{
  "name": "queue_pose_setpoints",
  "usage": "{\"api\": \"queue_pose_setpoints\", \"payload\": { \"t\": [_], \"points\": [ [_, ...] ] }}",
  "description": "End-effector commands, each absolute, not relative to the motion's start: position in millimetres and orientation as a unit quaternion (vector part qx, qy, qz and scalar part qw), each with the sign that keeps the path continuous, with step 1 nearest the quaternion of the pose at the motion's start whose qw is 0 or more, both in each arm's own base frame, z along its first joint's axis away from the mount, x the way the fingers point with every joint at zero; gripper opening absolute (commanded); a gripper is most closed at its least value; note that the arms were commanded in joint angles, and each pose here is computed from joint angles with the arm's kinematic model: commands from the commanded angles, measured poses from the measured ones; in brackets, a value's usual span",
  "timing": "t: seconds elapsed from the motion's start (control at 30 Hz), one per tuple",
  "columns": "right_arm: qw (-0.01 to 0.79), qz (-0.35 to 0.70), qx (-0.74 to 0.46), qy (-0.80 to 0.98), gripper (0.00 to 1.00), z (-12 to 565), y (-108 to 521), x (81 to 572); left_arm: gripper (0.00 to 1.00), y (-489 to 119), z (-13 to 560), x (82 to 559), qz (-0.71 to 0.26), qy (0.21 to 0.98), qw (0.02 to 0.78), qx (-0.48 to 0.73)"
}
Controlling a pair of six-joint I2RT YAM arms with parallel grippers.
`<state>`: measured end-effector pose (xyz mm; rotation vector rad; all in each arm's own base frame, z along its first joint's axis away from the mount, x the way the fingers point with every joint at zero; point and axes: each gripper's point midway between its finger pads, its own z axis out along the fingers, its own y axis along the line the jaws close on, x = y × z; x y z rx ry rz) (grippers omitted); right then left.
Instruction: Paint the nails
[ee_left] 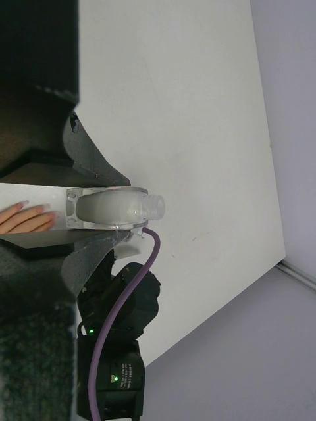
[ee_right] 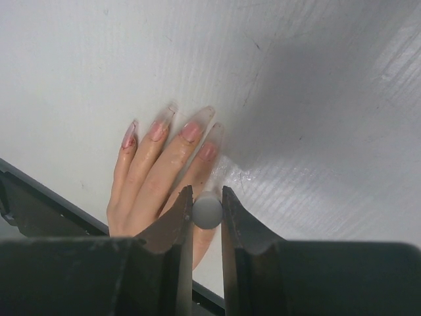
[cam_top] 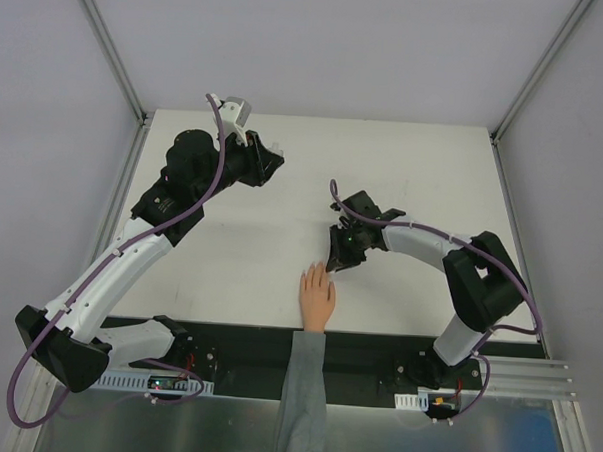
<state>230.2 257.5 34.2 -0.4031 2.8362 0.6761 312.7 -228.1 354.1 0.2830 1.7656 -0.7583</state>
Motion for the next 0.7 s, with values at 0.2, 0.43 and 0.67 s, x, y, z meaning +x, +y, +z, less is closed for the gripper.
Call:
{"api": "queue_pose_setpoints", "payload": {
  "t": [0.2,0.43,0.67],
  "points": [
    [0.107,0.227,-0.130,0.959,0.00,42.4,252.5,215.9,0.00,-226.1,379.7,313.1,-0.336,0.724,0.590,0.116],
    [0.107,0.228,-0.131,0.959,0.00,41.3,252.4,214.5,0.00,-223.6,381.1,309.0,-0.339,0.723,0.592,0.112],
    [0.108,0.226,-0.132,0.959,0.00,42.7,257.1,222.4,0.00,-221.4,385.2,308.0,-0.335,0.719,0.599,0.114]
  ]
}}
